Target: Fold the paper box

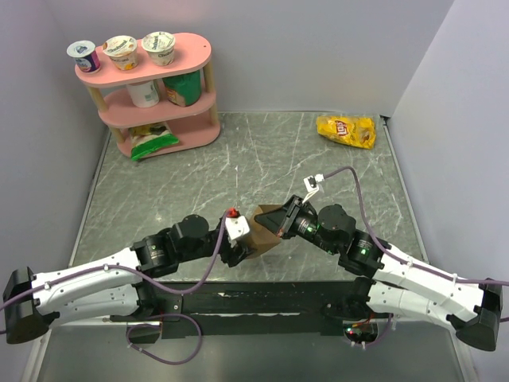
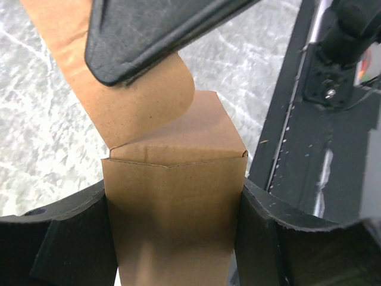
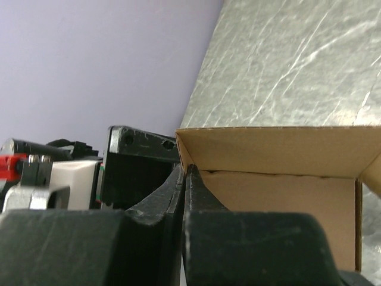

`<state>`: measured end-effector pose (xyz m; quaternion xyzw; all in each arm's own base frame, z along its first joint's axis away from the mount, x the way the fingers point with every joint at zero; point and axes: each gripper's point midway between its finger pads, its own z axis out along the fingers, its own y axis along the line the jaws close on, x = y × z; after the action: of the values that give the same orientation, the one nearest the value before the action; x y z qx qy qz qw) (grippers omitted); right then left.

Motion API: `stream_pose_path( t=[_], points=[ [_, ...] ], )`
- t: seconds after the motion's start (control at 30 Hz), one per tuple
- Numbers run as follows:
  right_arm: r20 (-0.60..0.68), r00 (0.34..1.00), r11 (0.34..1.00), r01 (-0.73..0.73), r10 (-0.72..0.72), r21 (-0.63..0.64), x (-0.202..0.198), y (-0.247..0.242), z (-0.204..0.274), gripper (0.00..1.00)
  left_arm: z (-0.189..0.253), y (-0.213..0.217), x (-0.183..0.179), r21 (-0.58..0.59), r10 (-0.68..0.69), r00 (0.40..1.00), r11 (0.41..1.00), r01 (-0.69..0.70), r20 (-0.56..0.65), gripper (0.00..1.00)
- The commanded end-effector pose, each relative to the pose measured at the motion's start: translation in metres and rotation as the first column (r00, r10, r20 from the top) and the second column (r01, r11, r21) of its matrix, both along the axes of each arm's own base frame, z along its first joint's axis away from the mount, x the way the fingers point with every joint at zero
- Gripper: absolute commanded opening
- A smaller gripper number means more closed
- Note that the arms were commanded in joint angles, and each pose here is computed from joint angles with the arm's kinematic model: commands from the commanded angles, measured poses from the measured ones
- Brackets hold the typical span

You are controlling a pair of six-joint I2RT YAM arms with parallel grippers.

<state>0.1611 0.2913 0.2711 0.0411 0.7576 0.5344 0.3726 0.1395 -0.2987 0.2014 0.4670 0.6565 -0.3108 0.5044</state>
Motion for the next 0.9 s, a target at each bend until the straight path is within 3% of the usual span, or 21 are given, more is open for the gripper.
stream_pose_path(
  t=[0.0,0.43,0.87],
  points=[
    [0.049,0.999,1.0,-0.006,0.006,-0.014,-0.004,0.003,0.015,0.0,0.049,-0.012,0.005,-0.188,-0.021,1.0,0.982,0.017,-0.019,0.55],
    [0.125,0.992,0.993,-0.004,0.019,-0.117,-0.009,0.021,0.021,0.0,0.043,-0.02,0.006,-0.161,-0.076,0.994,0.985,0.063,-0.076,0.53],
    [0.162,0.986,0.981,-0.013,0.045,-0.192,-0.02,0.037,0.008,0.0,0.06,-0.014,0.014,-0.255,-0.152,0.976,0.961,0.109,-0.158,0.53]
  ],
)
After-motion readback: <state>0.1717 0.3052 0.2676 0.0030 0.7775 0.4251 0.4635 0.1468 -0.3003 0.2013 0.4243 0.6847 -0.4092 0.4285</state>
